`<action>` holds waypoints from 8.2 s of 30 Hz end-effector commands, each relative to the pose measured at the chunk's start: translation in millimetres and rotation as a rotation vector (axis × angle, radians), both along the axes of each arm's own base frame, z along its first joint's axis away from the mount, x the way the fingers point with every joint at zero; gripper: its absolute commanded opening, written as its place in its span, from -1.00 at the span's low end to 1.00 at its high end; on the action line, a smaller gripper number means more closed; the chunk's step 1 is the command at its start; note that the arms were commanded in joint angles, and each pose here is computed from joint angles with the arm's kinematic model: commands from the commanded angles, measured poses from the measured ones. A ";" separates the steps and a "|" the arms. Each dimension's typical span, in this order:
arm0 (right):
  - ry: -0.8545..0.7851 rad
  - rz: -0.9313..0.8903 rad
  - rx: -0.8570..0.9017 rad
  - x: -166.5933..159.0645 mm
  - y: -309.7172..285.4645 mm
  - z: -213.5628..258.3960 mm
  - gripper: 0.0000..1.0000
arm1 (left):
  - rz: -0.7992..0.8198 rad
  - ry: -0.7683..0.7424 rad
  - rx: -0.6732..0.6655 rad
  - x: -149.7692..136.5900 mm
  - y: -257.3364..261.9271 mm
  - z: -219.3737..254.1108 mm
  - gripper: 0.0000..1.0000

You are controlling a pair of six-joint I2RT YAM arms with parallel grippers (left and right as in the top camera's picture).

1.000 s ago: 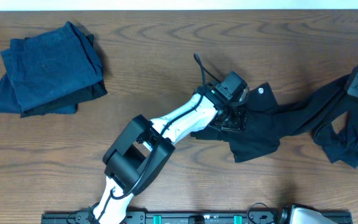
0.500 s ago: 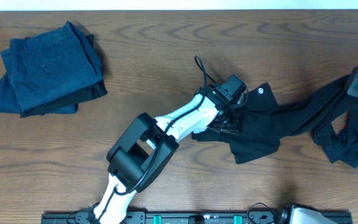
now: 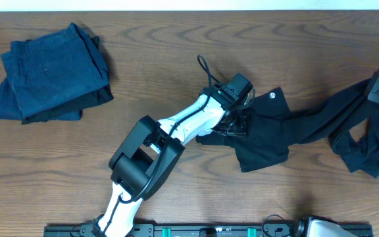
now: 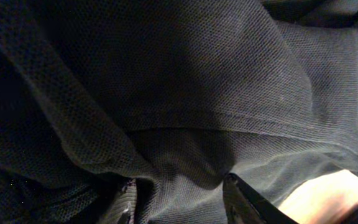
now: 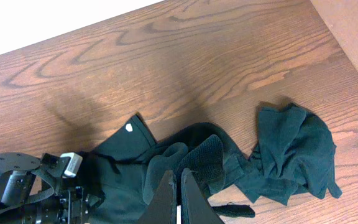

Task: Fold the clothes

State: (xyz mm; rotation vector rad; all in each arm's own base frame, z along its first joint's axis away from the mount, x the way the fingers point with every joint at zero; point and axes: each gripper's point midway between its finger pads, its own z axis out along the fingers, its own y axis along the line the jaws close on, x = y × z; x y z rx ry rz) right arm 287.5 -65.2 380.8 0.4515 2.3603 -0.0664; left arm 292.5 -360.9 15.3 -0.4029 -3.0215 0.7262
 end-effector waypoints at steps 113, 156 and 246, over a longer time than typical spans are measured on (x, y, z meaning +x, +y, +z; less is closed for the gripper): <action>-0.057 -0.089 -0.058 176.9 -54.9 -61.8 -0.98 | 0.570 -0.675 -0.027 172.3 292.1 322.0 -0.88; 0.841 -0.215 0.097 -60.5 -42.2 -239.5 -0.97 | 0.341 0.216 0.188 -103.8 296.5 129.8 -0.88; 0.459 0.041 0.117 108.9 -3.9 -331.6 -0.83 | 0.553 -0.095 0.255 66.0 314.5 13.1 -0.86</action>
